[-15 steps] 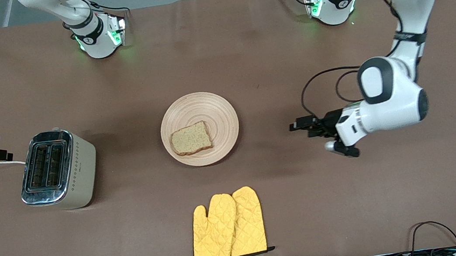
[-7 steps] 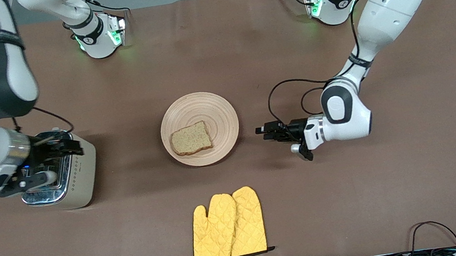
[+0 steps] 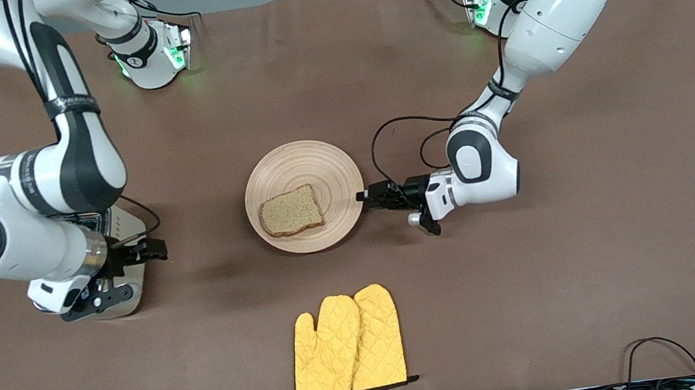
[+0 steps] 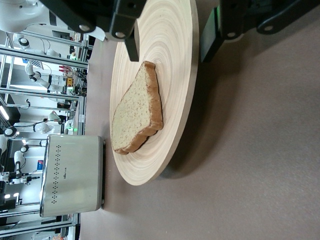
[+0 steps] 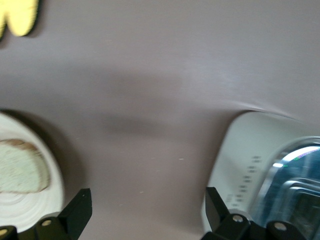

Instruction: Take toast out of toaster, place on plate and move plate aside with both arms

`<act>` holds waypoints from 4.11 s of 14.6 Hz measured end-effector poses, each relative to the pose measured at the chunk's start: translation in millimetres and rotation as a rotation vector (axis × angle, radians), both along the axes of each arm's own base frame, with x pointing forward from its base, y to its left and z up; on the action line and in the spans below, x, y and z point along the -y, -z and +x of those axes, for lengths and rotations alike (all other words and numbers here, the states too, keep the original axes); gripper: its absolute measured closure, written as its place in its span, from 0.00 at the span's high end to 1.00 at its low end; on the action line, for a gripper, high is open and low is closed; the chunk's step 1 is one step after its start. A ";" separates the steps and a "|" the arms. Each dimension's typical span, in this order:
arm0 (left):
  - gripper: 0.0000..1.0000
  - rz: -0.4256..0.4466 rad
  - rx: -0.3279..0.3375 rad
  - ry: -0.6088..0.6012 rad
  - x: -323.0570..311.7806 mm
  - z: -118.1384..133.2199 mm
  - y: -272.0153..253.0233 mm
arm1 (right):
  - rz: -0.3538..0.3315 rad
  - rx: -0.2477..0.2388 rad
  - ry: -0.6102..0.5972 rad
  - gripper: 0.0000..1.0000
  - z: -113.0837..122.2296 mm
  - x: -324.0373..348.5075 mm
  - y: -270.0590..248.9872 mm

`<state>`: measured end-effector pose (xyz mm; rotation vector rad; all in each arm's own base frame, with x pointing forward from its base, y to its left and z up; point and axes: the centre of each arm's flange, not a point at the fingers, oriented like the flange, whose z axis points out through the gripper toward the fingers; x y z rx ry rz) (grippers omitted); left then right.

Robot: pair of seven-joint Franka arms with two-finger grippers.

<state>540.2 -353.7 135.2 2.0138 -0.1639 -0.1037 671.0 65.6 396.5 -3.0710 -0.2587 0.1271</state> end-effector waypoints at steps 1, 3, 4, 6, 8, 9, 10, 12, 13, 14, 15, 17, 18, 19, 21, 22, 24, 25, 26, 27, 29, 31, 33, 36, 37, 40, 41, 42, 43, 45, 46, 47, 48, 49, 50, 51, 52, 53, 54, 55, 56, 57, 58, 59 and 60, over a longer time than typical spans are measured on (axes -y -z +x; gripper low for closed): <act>0.55 0.001 -0.003 -0.001 -1.0 -0.4 1.9 | -0.001 0.006 0.040 1.00 2.8 27.6 -3.0; 0.53 0.005 -0.013 -0.004 -4.0 -1.6 8.5 | -0.003 0.025 0.133 1.00 6.1 95.1 -11.7; 0.51 0.006 -0.019 -0.004 -4.4 -3.2 12.0 | -0.005 0.041 0.174 1.00 6.1 128.1 -17.0; 0.48 0.009 -0.029 0.001 -3.7 -7.6 17.6 | -0.015 0.066 0.220 1.00 3.7 173.5 -25.0; 0.45 0.012 -0.037 0.004 -3.7 -11.3 21.2 | -0.043 0.069 0.227 1.00 1.0 193.7 -28.0; 0.44 0.013 -0.039 0.005 -3.9 -12.2 21.9 | -0.050 0.069 0.226 1.00 0.8 195.2 -28.5; 0.41 0.014 -0.040 0.005 -4.0 -12.7 22.3 | -0.052 0.069 0.224 1.00 0.9 194.7 -28.7; 0.37 0.015 -0.041 0.006 -4.1 -13.4 22.9 | -0.048 0.060 0.217 1.00 0.7 189.7 -28.5; 0.37 0.015 -0.043 0.006 -4.3 -14.1 23.5 | -0.042 0.047 0.206 1.00 0.2 182.3 -28.8; 0.31 0.016 -0.044 0.007 -4.4 -14.9 24.1 | -0.037 0.041 0.189 1.00 0.9 170.5 -30.5; 0.31 0.017 -0.046 0.007 -4.5 -15.5 24.5 | -0.035 0.042 0.175 1.00 2.3 158.2 -33.0; 0.29 0.017 -0.047 0.008 -4.6 -16.0 24.9 | -0.036 0.045 0.167 1.00 3.0 149.5 -36.4; 0.28 0.017 -0.047 0.008 -4.5 -16.2 25.0 | -0.039 0.045 0.180 1.00 1.6 158.2 -36.9; 0.28 0.017 -0.047 0.009 -4.2 -16.4 25.0 | -0.042 0.044 0.203 1.00 -1.2 175.6 -37.1; 0.27 0.016 -0.048 0.012 -2.6 -17.6 24.9 | -0.043 0.041 0.241 1.00 -10.4 220.2 -37.2; 0.26 0.016 -0.048 0.013 -1.9 -18.1 24.9 | -0.042 0.039 0.252 1.00 -14.8 235.9 -37.8; 0.20 0.016 -0.048 0.014 -1.3 -18.5 24.8 | -0.034 0.039 0.249 1.00 -20.0 239.5 -49.3; 0.11 0.015 -0.047 0.014 -1.1 -18.5 24.5 | -0.025 0.043 0.236 1.00 -22.1 231.1 -62.6; 0.11 0.015 -0.047 0.014 -1.0 -18.4 24.3 | -0.016 0.047 0.219 1.00 -26.0 219.7 -80.9; 0.08 0.015 -0.044 0.015 -1.2 -18.3 24.4 | -0.006 0.048 0.202 1.00 -32.8 208.2 -102.1; 0.09 0.015 -0.040 0.013 -1.9 -16.8 23.6 | 0.009 0.057 0.180 1.00 -52.0 195.0 -144.9; 0.09 0.018 -0.028 0.001 -4.6 -10.7 20.7 | 0.000 0.076 0.158 1.00 -69.6 186.1 -179.8; 0.09 0.019 -0.007 -0.024 -12.3 2.1 12.0 | -0.031 0.084 0.171 1.00 -81.4 168.3 -203.6; 0.09 0.018 0.012 -0.103 -39.3 34.8 -23.4 | -0.038 0.067 0.240 1.00 -97.3 131.1 -227.0; 0.09 0.024 0.023 -0.131 -51.5 45.7 -37.7 | -0.037 0.067 0.250 1.00 -102.1 127.2 -231.5; 0.09 0.067 0.074 -0.176 -107.2 76.7 -66.2 | -0.034 0.062 0.266 1.00 -112.5 134.4 -233.2; 0.09 0.068 0.076 -0.190 -132.0 85.4 -69.1 | -0.034 0.056 0.270 1.00 -114.1 136.7 -232.6; 0.09 0.057 0.068 -0.208 -158.3 92.7 -70.1 | -0.034 0.050 0.273 1.00 -114.9 137.5 -231.9; 0.09 0.038 0.055 -0.226 -186.0 98.8 -70.5 | -0.034 0.048 0.278 1.00 -115.1 137.4 -231.8; 0.09 0.020 0.045 -0.251 -242.2 107.5 -72.5 | -0.034 0.056 0.277 1.00 -114.9 136.0 -235.7; 0.09 0.035 0.055 -0.256 -268.0 110.3 -74.3 | -0.033 0.065 0.275 1.00 -115.1 134.6 -240.6; 0.09 0.060 0.067 -0.258 -290.4 112.3 -76.5 | -0.033 0.069 0.273 1.00 -116.1 133.2 -245.8; 0.09 0.088 0.073 -0.263 -311.6 113.9 -78.9 | -0.033 0.071 0.271 1.00 -117.1 131.9 -249.7; 0.09 0.115 0.077 -0.272 -332.5 115.1 -81.3 | -0.032 0.073 0.268 1.00 -117.6 130.4 -251.9; 0.09 0.141 0.085 -0.282 -354.9 115.9 -83.8 | -0.032 0.073 0.266 1.00 -117.8 129.0 -253.1; 0.09 0.167 0.094 -0.291 -377.2 116.0 -85.7 | -0.032 0.071 0.263 1.00 -117.8 127.6 -253.1; 0.09 0.194 0.100 -0.301 -401.9 114.6 -86.0 | -0.031 0.065 0.259 1.00 -118.2 125.0 -252.5; 0.09 0.216 0.102 -0.310 -428.0 111.3 -85.0 | -0.030 0.056 0.253 1.00 -118.7 121.5 -251.6; 0.09 0.225 0.095 -0.318 -451.8 106.5 -83.1 | -0.029 0.051 0.247 1.00 -118.8 117.6 -251.0; 0.09 0.222 0.082 -0.326 -473.0 101.1 -80.8 | -0.027 0.048 0.242 1.00 -118.6 114.6 -250.6; 0.09 0.213 0.069 -0.333 -490.3 95.9 -78.2 | -0.025 0.048 0.240 1.00 -118.4 113.2 -250.4; 0.09 0.205 0.056 -0.336 -503.6 91.2 -74.9 | -0.024 0.047 0.239 1.00 -118.4 113.1 -250.4; 0.09 0.198 0.044 -0.334 -511.9 87.0 -71.3 | -0.024 0.047 0.240 1.00 -118.4 113.7 -250.4; 0.09 0.187 0.030 -0.327 -516.0 83.1 -67.3 | -0.024 0.047 0.242 1.00 -118.5 114.5 -250.4; 0.09 0.175 0.016 -0.316 -517.4 79.8 -63.2 | -0.024 0.047 0.244 1.00 -118.6 115.5 -250.4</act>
